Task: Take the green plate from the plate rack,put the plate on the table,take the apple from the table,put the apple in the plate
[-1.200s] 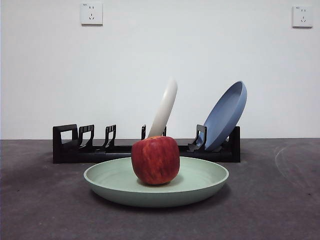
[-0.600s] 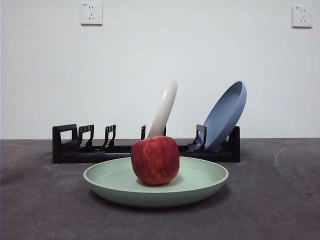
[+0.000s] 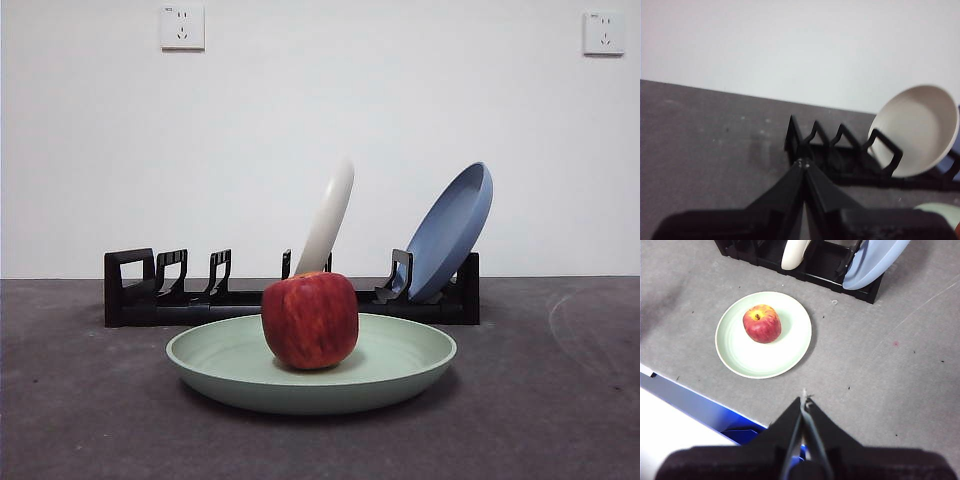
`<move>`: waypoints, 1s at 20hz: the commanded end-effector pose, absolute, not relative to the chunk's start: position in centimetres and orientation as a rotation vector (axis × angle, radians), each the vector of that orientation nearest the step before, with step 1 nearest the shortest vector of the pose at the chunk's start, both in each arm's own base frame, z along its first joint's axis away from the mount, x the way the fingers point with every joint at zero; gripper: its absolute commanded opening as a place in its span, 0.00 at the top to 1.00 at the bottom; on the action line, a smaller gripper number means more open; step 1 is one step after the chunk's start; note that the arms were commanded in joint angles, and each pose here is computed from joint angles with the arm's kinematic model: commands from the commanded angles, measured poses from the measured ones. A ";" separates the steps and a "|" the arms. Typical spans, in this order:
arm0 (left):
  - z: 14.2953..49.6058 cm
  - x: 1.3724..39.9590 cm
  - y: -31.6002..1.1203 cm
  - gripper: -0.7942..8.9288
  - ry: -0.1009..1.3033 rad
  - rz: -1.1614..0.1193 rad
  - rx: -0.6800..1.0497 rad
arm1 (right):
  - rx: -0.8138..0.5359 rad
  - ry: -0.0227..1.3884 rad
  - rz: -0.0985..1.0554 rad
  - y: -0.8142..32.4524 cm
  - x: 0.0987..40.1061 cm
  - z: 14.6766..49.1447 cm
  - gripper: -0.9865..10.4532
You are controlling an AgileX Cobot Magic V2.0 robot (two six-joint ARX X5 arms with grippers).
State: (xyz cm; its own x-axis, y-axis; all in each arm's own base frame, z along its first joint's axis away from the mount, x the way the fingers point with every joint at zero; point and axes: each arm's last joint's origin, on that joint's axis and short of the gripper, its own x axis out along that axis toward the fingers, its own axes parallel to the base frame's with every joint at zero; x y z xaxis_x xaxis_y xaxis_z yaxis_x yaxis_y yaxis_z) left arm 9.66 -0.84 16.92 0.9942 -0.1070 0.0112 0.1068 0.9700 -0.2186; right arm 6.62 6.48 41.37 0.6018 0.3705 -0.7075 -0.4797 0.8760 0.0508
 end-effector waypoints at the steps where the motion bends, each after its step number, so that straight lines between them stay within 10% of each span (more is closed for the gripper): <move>1: 16.2 9.7 -0.7 0.92 0.048 -0.090 -0.177 | -0.159 0.809 0.484 6.4 6.6 41.0 0.91; 20: 15.0 9.7 -0.4 0.92 0.179 -0.042 -0.171 | -0.159 0.809 0.484 6.4 6.6 41.0 0.91</move>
